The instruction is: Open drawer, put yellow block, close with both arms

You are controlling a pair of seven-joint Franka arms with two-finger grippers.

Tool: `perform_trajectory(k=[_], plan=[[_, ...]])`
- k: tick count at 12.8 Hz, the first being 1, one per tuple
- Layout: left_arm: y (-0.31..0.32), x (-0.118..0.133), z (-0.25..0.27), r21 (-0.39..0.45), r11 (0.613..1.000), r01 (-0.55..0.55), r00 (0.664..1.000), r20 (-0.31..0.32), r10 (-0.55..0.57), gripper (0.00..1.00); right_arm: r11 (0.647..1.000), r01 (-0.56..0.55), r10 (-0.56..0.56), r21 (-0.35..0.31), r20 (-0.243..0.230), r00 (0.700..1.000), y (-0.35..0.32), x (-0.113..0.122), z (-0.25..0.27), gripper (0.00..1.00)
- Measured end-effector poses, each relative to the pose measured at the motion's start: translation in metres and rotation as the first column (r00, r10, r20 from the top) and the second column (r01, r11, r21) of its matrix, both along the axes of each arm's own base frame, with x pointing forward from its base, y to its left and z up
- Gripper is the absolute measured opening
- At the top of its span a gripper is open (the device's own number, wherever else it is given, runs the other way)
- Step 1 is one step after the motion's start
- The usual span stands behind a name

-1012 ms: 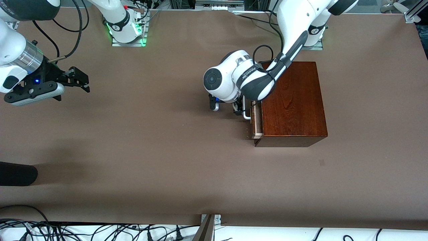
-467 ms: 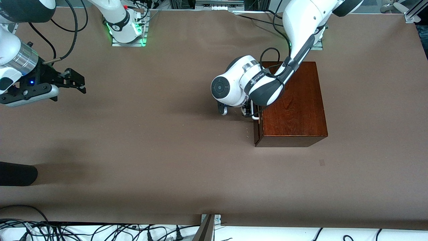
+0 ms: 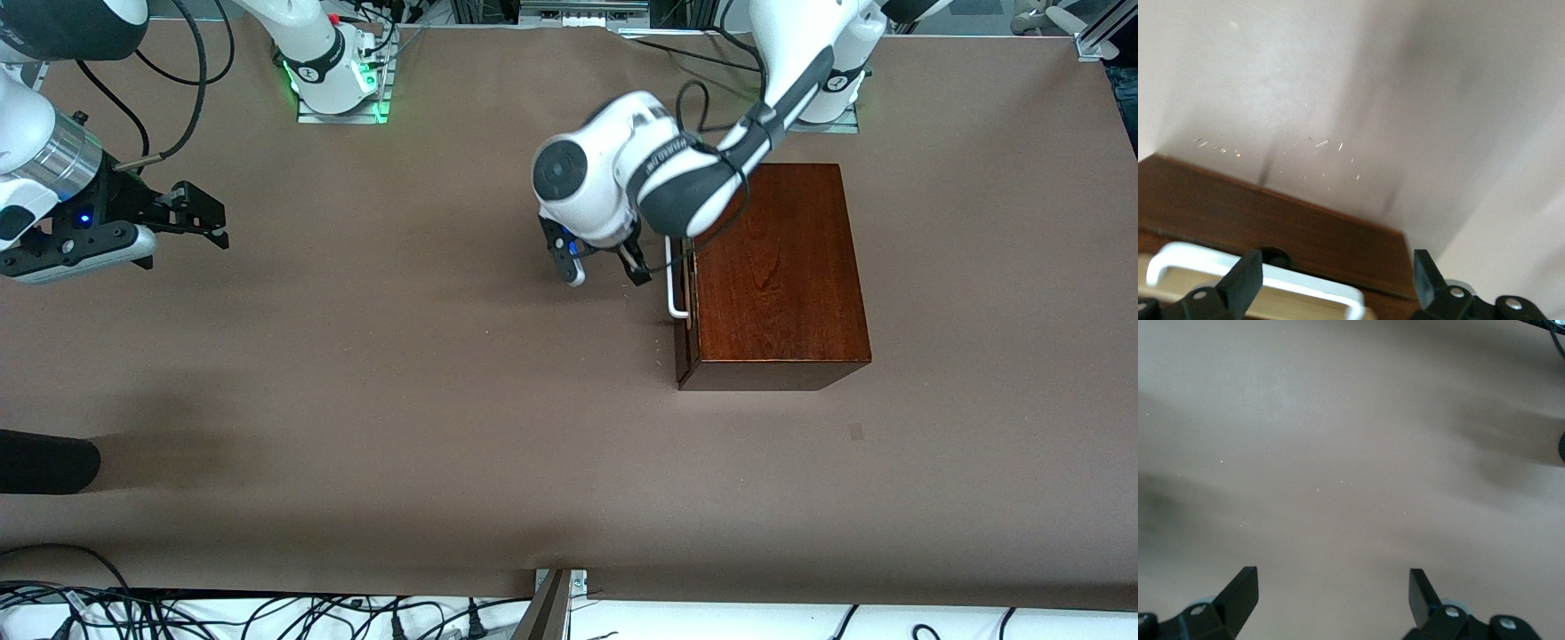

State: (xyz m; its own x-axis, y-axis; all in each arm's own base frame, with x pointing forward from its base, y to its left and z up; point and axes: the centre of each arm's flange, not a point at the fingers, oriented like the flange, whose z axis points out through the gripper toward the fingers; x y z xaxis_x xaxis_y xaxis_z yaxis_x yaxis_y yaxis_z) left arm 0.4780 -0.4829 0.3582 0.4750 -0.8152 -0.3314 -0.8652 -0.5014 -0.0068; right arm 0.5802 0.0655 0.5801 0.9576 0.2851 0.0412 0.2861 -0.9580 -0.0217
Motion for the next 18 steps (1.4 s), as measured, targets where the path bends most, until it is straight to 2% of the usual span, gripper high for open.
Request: perform_trajectory(k=[2, 3, 4, 7, 11, 12, 15, 18], plan=[[-0.013, -0.012, 0.029, -0.004, 0.989, -0.148, 0.984, 0.098, 0.147, 1.00, 1.000, 0.000, 0.000, 0.000, 0.000, 1.000, 0.000, 0.000, 0.000, 1.00], [-0.009, -0.007, 0.045, -0.019, 0.980, -0.198, 0.971, 0.133, 0.198, 1.00, 1.000, 0.001, -0.001, 0.000, 0.000, 1.000, 0.000, 0.000, 0.000, 1.00], [0.001, 0.007, 0.066, -0.045, 0.969, -0.242, 0.955, 0.166, 0.246, 1.00, 1.000, 0.001, -0.001, 0.000, -0.001, 1.000, 0.000, 0.000, 0.000, 1.00], [0.079, 0.077, 0.129, -0.131, 0.912, -0.389, 0.881, 0.236, 0.410, 1.00, 1.000, 0.001, -0.001, 0.000, -0.001, 1.000, 0.000, 0.000, 0.000, 1.00], [0.207, 0.152, 0.190, -0.233, 0.792, -0.564, 0.739, 0.285, 0.610, 1.00, 1.000, 0.001, -0.001, 0.000, -0.001, 1.000, 0.000, 0.000, 0.000, 1.00], [0.238, 0.165, 0.200, -0.254, 0.758, -0.601, 0.703, 0.283, 0.652, 1.00, 1.000, 0.001, -0.001, 0.000, -0.001, 1.000, 0.000, 0.000, 0.000, 1.00], [0.328, 0.184, 0.210, -0.265, 0.638, -0.723, 0.610, 0.190, 0.769, 1.00, 1.000, 0.001, -0.001, 0.000, -0.001, 1.000, 0.000, 0.000, 0.000, 1.00], [0.375, 0.180, 0.230, -0.260, 0.577, -0.774, 0.552, 0.169, 0.817, 1.00, 1.000, 0.001, -0.001, 0.000, -0.002, 1.000, 0.000, 0.000, -0.001, 1.00]])
